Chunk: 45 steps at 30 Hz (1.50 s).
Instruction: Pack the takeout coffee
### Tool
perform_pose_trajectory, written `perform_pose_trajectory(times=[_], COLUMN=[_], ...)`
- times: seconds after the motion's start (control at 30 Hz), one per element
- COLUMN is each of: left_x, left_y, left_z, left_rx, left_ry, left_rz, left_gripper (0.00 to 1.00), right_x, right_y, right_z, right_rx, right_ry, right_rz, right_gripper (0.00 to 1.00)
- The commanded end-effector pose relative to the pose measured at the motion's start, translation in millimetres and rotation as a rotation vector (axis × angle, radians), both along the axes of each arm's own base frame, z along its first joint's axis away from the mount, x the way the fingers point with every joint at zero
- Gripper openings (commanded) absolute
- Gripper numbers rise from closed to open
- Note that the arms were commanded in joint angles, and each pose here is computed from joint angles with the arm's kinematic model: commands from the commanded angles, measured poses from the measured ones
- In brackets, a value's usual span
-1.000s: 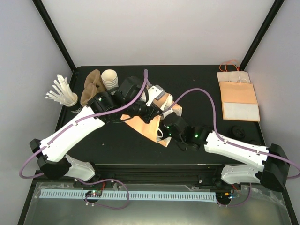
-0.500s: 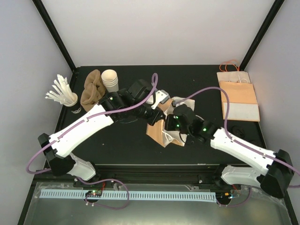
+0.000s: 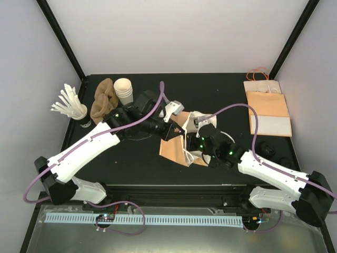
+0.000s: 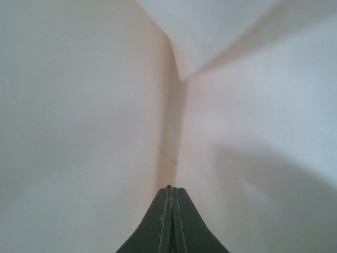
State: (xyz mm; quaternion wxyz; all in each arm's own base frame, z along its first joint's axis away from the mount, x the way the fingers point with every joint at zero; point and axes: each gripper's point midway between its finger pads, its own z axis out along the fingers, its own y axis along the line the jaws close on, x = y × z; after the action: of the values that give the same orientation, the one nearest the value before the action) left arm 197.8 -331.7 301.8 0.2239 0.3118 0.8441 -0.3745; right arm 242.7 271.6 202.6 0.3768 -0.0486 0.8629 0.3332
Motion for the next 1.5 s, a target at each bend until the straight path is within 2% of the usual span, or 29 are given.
perform_pose_trajectory(times=[0.0,0.17,0.4,0.6,0.87,0.93,1.07,1.17,1.27,1.37,1.4,1.47], left_x=[-2,-7,-10,-5,8,11,16,30,43,57,60,64], left_y=[-2,-6,-23,-24,-11,-8,2,28,70,114,126,148], left_z=[35,37,-8,-31,-64,-68,-69,-71,-73,-101,-113,-134], left_rx=[-0.219,-0.330,-0.248,-0.224,-0.221,-0.220,-0.195,-0.133,-0.109,-0.045,-0.021,0.012], left_ry=[-0.005,0.038,0.205,0.235,0.303,0.308,0.287,0.209,0.146,0.138,0.144,0.161], left_rz=[-0.003,-0.033,-0.091,-0.080,-0.037,-0.032,-0.015,0.082,0.216,0.373,0.418,0.507], left_gripper=[0.02,0.03,0.03,0.04,0.06,0.12,0.46,0.68,0.84,0.86,0.83,0.69], right_x=[-2,-11,-7,-6,-19,-22,-24,-22,-22,-22,-21,-21], right_y=[-8,-2,8,6,19,26,33,36,40,44,46,48], right_z=[-30,-55,-74,-119,-155,-155,-154,-156,-156,-155,-154,-153], right_rx=[-0.051,-0.051,-0.062,-0.148,-0.091,-0.047,0.002,0.013,0.035,0.050,0.054,0.058], right_ry=[-0.009,0.001,0.069,0.207,0.344,0.351,0.356,0.360,0.367,0.368,0.367,0.366], right_rz=[0.004,0.070,0.068,0.022,0.101,0.134,0.167,0.175,0.198,0.213,0.219,0.225], right_gripper=[0.01,0.01,0.01,0.01,0.01,0.01,0.01,0.01,0.01,0.01,0.01,0.01])
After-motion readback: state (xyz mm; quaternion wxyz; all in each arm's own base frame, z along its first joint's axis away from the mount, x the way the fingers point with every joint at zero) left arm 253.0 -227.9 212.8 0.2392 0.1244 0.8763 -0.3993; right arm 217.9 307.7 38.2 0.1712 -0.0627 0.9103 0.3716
